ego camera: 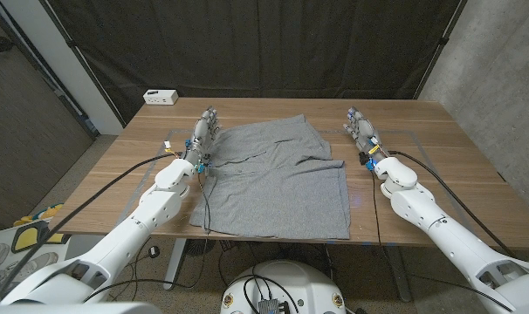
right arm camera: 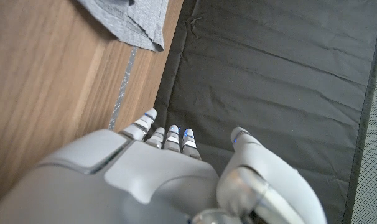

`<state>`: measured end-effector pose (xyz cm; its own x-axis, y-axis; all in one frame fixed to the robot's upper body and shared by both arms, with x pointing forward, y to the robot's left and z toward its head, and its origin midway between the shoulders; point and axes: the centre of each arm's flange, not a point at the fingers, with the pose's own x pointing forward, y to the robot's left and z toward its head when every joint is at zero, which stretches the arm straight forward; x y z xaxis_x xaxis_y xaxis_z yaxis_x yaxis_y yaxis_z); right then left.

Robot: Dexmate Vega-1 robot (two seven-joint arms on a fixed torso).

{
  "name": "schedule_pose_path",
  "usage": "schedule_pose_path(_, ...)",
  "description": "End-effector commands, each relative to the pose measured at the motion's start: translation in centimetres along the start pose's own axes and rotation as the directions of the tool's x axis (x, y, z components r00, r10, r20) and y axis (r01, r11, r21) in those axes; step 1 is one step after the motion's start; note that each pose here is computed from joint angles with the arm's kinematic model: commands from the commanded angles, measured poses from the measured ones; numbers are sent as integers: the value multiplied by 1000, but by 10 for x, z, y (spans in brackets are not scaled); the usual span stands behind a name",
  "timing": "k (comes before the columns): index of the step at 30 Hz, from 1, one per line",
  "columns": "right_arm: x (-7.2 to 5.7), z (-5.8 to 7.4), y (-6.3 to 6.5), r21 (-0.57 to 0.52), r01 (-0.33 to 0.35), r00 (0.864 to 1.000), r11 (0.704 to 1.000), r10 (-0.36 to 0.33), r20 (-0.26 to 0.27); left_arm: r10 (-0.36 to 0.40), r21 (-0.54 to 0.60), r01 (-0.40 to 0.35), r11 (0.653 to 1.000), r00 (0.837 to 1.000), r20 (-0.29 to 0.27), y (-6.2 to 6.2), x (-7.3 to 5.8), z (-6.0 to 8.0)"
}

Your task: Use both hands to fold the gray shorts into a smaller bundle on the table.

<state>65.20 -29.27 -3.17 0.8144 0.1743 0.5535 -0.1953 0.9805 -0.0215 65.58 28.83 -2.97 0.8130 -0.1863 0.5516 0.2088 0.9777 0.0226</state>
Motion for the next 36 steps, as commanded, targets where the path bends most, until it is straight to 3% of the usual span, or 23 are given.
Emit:
schedule_pose_path(1,-3,10,2,-59,-5,1000,998,6,21,-10,36,10,999,1000,20,-3,1,7)
schedule_pose_path(7,-6,28,8,-150,-19,998,989,28,60,-27,123,17,992,996,79,-10,-1,29)
schedule_pose_path(18,-16,53,15,-317,-36,995,948,62,74,-64,312,13,950,986,154,-27,-11,64)
schedule_pose_path(30,-33,77,26,-495,-38,992,868,91,83,-72,491,-35,870,978,198,-42,-31,89)
schedule_pose_path(31,-36,81,29,-533,-25,993,846,83,84,-71,501,-42,865,976,204,-43,-33,91)
schedule_pose_path(34,-40,86,34,-566,-38,991,823,102,82,-65,535,-68,842,972,225,-46,-39,97)
schedule_pose_path(36,-44,91,40,-607,-34,991,794,107,83,-52,573,-104,813,967,251,-51,-46,103)
